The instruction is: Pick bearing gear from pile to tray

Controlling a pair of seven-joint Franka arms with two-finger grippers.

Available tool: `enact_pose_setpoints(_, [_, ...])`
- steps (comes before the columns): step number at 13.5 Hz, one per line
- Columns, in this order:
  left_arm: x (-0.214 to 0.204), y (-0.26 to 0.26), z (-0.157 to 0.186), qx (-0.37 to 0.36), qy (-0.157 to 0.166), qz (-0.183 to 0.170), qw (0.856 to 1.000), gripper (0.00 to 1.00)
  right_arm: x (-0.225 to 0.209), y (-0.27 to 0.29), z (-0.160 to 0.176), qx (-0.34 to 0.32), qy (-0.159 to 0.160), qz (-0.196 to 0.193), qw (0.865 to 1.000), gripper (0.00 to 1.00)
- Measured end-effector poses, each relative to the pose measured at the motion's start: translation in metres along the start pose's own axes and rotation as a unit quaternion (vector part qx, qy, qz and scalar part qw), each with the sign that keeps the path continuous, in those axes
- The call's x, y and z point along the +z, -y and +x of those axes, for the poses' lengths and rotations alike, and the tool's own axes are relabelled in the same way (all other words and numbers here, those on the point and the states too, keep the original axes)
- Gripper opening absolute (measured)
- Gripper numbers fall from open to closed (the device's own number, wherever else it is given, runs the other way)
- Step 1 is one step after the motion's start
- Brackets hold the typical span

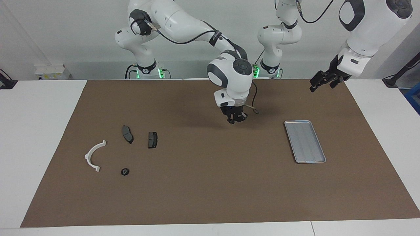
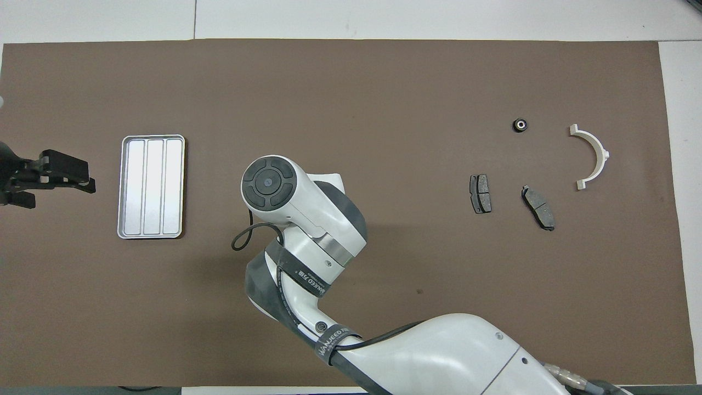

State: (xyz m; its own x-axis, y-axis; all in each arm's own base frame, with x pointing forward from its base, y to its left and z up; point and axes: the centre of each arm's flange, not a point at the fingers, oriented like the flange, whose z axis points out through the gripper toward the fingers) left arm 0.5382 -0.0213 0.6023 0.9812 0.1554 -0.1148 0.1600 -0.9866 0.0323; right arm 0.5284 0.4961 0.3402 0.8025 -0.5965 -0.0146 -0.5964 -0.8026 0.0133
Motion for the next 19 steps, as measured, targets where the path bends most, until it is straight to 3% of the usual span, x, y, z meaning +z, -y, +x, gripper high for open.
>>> enact_pose_setpoints(7, [0.0,0.0,0.0,0.0,0.0,0.0,1.0,1.0,0.051,-0.009,0.021,0.011,-0.005,0.017,1.0,0.24])
enact_pose_setpoints(12, [0.0,0.0,0.0,0.0,0.001,0.0,1.0,1.0,0.051,-0.016,0.021,0.01,-0.008,0.016,1.0,0.24])
enact_pose_setpoints(13, [0.0,0.0,0.0,0.0,0.001,0.0,1.0,1.0,0.05,-0.018,0.023,0.011,-0.007,0.005,1.0,0.29])
enact_pose_setpoints(16, [0.0,0.001,0.0,-0.003,0.001,0.0,1.0,1.0,0.007,-0.016,0.042,0.026,-0.007,-0.026,0.999,0.66])
enact_pose_setpoints(19, [0.0,0.001,0.0,-0.022,0.0,0.0,1.0,1.0,-0.076,-0.034,0.115,0.02,-0.004,-0.024,0.999,0.99])
